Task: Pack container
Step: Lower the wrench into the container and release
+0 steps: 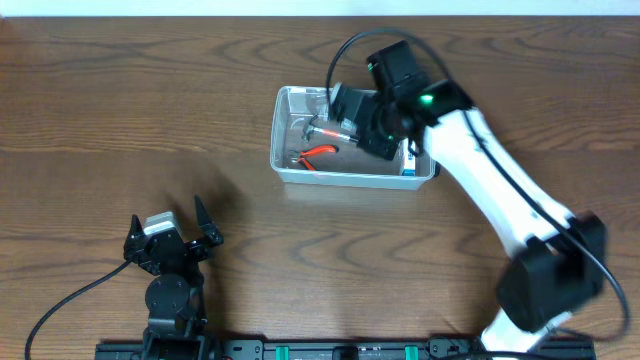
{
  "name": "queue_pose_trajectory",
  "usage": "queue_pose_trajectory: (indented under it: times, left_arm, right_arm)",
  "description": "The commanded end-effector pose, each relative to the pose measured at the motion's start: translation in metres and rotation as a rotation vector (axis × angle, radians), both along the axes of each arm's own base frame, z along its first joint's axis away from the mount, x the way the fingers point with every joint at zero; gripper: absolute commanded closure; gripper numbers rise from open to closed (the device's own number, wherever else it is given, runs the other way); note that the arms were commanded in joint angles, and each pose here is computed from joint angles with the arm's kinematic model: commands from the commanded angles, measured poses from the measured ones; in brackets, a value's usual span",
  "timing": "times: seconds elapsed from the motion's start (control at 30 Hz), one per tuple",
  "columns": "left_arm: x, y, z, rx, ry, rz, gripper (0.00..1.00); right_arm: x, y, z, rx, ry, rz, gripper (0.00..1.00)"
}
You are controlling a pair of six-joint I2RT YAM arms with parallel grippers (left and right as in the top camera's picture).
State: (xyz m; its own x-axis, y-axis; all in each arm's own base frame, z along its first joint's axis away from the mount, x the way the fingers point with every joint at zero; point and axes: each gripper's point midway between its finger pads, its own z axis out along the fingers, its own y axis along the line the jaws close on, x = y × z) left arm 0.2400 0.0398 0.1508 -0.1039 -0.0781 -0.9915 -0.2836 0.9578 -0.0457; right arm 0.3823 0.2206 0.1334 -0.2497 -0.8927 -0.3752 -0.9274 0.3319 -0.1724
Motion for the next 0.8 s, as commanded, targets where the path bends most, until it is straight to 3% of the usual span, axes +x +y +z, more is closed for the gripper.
queue_pose_trajectory:
  times: [0.0,0.37,0.43,0.5,0.53,0.63,0.67,0.77]
  left_arm:
    - [-0.002,0.003,-0.017,0.009,0.047,0.018,0.02]
    - [-0.002,0.003,-0.017,0.009,0.047,0.018,0.02]
    - [-0.002,0.003,-0.017,0.009,0.047,0.018,0.02]
    - [-0.002,0.003,-0.017,0.009,0.047,0.018,0.02]
    - [-0.002,0.003,-0.017,0.009,0.047,0.018,0.02]
    - [-0.002,0.003,-0.017,0.009,0.047,0.018,0.02]
    - [-0.002,0.003,-0.017,0.009,0.047,0.018,0.02]
    - [-0.002,0.003,-0.017,0.009,0.047,0.018,0.02]
  right_arm:
    - [-0.006,0.005,-0.037,-0.081,0.009,0.292,0.99]
    - [-0.007,0.005,-0.108,-0.138,0.123,0.365,0.98]
    - [-0.001,0.005,-0.105,-0.138,0.103,0.328,0.82]
    - [0.018,0.005,-0.089,-0.125,0.054,0.18,0.74]
    - [0.029,0.007,-0.073,-0.103,0.024,0.087,0.5]
    - [0.049,0.013,-0.02,0.003,-0.047,-0.077,0.38]
    - [0.056,0.014,0.006,0.058,-0.078,-0.149,0.29]
    - [0.068,0.009,0.069,0.195,-0.145,-0.313,0.29]
